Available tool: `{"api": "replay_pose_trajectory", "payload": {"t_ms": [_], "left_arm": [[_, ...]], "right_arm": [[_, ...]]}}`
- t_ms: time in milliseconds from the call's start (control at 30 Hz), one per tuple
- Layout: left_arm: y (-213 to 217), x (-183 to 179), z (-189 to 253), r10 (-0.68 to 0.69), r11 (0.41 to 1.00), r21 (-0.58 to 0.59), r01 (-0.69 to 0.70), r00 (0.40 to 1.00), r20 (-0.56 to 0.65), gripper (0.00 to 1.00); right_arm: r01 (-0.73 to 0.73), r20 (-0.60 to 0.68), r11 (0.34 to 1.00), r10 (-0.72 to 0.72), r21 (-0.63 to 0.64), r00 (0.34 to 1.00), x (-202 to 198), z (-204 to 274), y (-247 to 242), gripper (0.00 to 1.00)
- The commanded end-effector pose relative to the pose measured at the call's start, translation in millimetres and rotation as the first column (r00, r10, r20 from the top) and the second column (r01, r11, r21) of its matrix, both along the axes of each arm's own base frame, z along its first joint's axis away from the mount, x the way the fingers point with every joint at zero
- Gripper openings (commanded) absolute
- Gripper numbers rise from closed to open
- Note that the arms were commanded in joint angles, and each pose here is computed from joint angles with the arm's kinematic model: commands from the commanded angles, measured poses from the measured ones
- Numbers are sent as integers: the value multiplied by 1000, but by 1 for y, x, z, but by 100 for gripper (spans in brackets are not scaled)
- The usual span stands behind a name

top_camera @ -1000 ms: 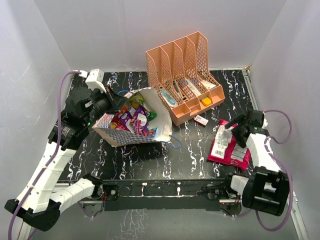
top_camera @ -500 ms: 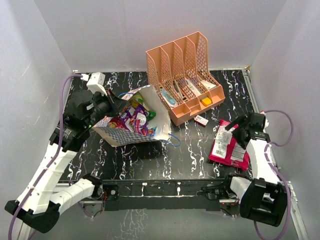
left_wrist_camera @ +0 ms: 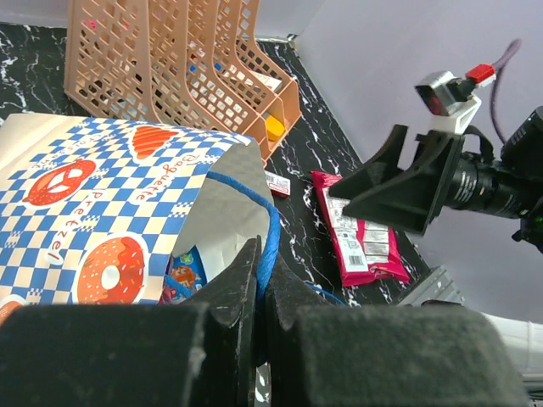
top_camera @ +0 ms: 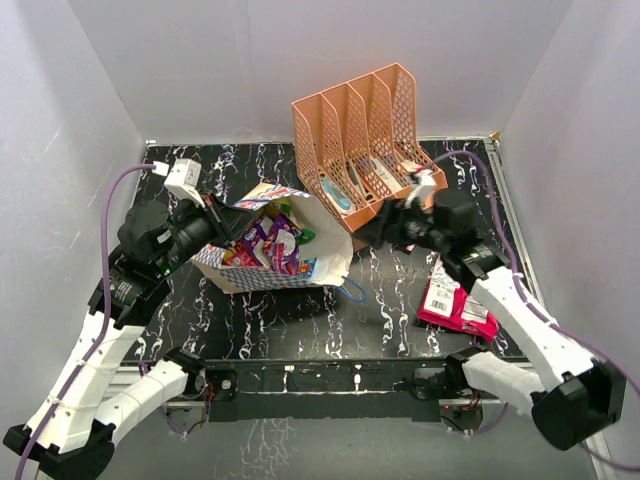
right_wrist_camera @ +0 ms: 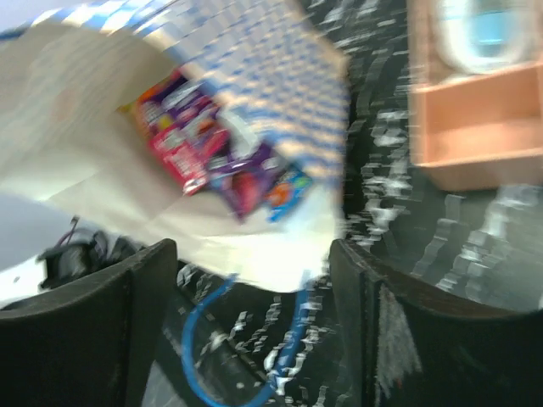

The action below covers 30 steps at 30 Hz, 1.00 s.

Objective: Take the snacks out of the paper bag
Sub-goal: Take out the snack from the paper bag.

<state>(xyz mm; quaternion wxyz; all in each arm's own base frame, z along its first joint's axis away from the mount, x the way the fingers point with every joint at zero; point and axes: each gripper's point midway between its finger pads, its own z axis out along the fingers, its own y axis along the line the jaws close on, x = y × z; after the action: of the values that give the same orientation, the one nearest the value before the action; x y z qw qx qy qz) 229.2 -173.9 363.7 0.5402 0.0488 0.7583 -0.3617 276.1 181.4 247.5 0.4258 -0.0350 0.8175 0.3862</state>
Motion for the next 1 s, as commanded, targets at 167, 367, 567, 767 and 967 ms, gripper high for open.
{"api": "replay_pose_trajectory", "payload": {"t_ms": [167, 367, 567, 767, 967], "left_arm": [[-18, -6, 28, -90, 992, -82, 96, 994, 67, 0], [-24, -8, 42, -123, 983, -122, 135, 987, 101, 0], [-27, -5, 49, -130, 981, -128, 147, 983, 129, 0], [-40, -8, 49, -206, 963, -147, 226, 968, 141, 0], [-50, -21, 41, -285, 934, -188, 305, 950, 124, 0]], "right_arm": [[-212, 193, 971, 231, -112, 954, -23, 24, 136, 48], [-218, 176, 938, 271, -269, 946, -39, -6, 192, 40], [-350, 171, 922, 376, -164, 911, -94, -9, 237, 36], [-457, 151, 888, 458, -41, 876, -131, -28, 272, 35], [-501, 158, 862, 507, -78, 847, -146, -40, 302, 36]]}}
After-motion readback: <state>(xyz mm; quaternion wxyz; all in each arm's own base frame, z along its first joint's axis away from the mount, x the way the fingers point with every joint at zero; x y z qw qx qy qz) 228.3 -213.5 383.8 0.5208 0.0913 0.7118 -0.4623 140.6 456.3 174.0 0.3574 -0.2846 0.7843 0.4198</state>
